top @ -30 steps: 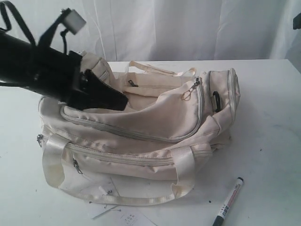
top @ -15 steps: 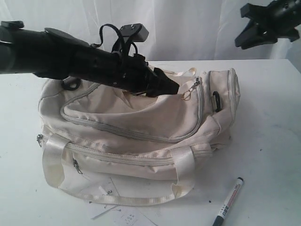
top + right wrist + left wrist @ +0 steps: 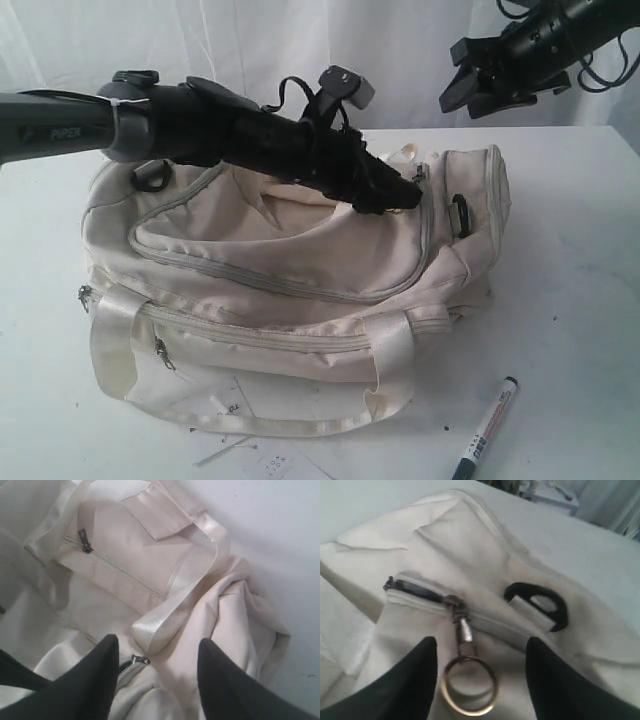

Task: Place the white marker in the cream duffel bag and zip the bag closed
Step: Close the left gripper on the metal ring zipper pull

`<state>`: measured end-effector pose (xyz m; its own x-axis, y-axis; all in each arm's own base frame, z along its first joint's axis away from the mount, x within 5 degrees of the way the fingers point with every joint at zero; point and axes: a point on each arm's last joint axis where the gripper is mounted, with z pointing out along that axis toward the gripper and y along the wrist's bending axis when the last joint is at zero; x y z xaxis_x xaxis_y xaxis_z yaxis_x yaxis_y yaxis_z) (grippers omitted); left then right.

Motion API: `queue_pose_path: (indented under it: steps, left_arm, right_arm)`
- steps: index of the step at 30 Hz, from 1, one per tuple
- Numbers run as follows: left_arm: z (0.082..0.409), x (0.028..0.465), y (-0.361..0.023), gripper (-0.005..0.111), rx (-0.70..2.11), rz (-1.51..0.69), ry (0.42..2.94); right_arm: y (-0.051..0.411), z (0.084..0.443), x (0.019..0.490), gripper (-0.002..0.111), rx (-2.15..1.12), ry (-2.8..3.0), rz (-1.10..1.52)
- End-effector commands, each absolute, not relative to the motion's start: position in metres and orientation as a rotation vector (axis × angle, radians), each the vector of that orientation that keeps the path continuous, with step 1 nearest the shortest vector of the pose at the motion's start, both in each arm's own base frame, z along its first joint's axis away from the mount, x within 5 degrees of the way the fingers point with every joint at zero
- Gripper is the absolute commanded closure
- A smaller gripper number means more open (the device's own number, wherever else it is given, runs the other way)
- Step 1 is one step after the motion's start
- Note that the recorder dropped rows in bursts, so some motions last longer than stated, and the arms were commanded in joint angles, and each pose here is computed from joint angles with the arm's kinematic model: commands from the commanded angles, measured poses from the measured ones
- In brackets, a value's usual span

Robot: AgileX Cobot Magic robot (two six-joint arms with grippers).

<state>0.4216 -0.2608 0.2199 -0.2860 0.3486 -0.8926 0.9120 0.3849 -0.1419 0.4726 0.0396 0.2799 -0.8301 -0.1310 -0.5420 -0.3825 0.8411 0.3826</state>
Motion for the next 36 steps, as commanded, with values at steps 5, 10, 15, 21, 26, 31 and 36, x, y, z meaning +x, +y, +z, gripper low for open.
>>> queue_pose_path:
  steps: [5,10,15,21,26,31,36]
  left_arm:
    - [0.200,0.425,-0.277,0.044,1.380,-0.715,1.726]
    - [0.203,0.431,-0.277,0.045,1.336,-0.679,1.737]
    - [0.209,0.434,-0.278,0.063,1.354,-0.650,1.711]
    - [0.207,0.427,-0.279,0.107,1.432,-0.697,1.702]
    - [0.203,0.423,-0.275,0.107,1.534,-0.665,1.711]
    - [0.215,0.423,-0.267,0.107,1.551,-0.552,1.771]
    - [0.231,0.420,-0.264,0.107,1.548,-0.522,1.754]
  right_arm:
    - [0.038,0.259,0.475,0.062,-0.419,2.589,0.679]
    - [0.038,0.258,0.474,0.062,-0.423,2.597,0.682]
    - [0.038,0.257,0.475,0.062,-0.423,2.599,0.683]
    - [0.038,0.258,0.476,0.062,-0.410,2.582,0.678]
    - [0.039,0.260,0.479,0.062,-0.384,2.551,0.691]
    - [0.039,0.260,0.481,0.062,-0.365,2.532,0.675]
    - [0.045,0.264,0.482,0.062,-0.330,2.495,0.771]
